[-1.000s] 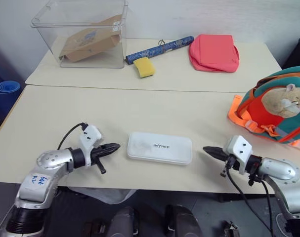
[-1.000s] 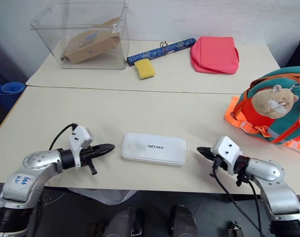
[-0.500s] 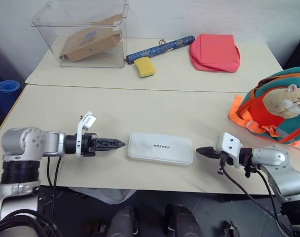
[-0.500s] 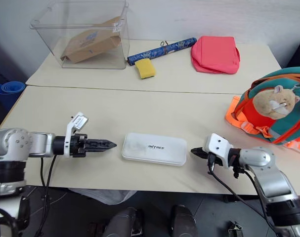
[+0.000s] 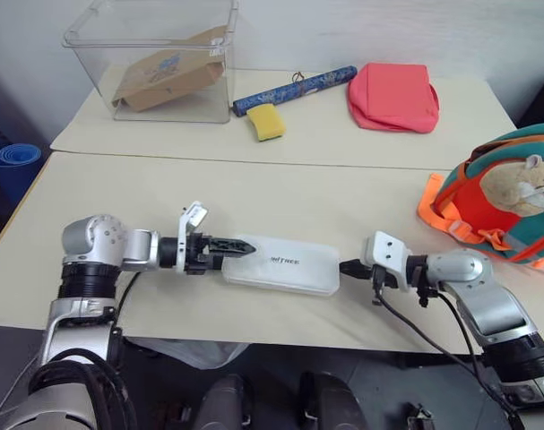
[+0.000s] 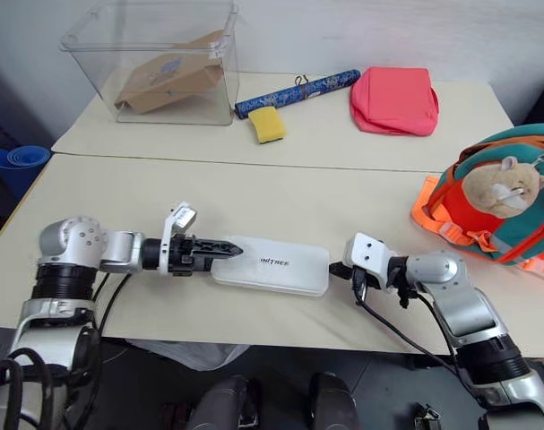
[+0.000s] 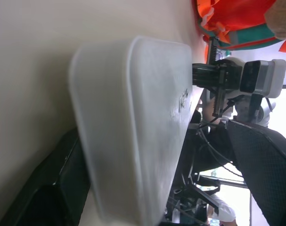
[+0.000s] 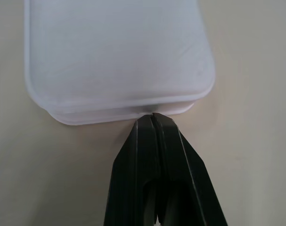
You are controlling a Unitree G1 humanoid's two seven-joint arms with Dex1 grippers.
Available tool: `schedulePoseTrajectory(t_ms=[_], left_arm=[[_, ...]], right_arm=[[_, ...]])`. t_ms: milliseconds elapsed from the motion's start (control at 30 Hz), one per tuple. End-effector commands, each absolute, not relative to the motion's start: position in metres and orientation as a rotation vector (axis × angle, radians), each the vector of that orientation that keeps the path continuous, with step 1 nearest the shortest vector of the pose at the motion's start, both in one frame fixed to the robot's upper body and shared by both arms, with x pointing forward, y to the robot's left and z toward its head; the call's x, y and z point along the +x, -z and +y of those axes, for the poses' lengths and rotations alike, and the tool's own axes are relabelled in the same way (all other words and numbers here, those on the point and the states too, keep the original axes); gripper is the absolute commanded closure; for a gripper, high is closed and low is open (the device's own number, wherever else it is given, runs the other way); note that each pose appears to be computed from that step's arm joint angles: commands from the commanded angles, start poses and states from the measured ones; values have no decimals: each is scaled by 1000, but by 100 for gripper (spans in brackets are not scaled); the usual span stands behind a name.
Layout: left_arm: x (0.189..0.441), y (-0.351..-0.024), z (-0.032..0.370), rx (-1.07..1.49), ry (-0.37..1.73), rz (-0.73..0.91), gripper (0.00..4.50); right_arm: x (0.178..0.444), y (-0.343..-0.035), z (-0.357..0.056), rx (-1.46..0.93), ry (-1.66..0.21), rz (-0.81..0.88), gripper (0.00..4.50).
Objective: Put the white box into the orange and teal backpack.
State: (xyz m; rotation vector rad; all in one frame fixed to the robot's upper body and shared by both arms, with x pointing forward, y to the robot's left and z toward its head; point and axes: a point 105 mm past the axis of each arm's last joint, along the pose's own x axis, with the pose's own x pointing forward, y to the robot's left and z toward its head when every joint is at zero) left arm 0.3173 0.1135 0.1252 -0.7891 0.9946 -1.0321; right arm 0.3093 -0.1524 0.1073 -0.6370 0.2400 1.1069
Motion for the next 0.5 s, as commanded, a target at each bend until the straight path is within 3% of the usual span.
schedulePoseTrajectory(t_ms=[33,167,333,400,433,500], left_arm=[[319,-129,102,-810,1067,999,3],[318,-141,94,-842,1141,973,91],[312,-147,97,-821,1180,941,242],[308,-154,99,-785,1224,857,309],[306,-157,100,-762,1249,810,327],[300,-158,102,-645,1289,720,328]], right_arm=[[311,-109,-149,-663,-1114,216,450],[312,-111,-151,-663,-1103,192,450],[305,-113,-165,-642,-1065,178,450],[298,-119,-176,-564,-1013,146,450],[290,-121,-186,-514,-978,147,450],[278,-126,-202,-451,-904,125,394]])
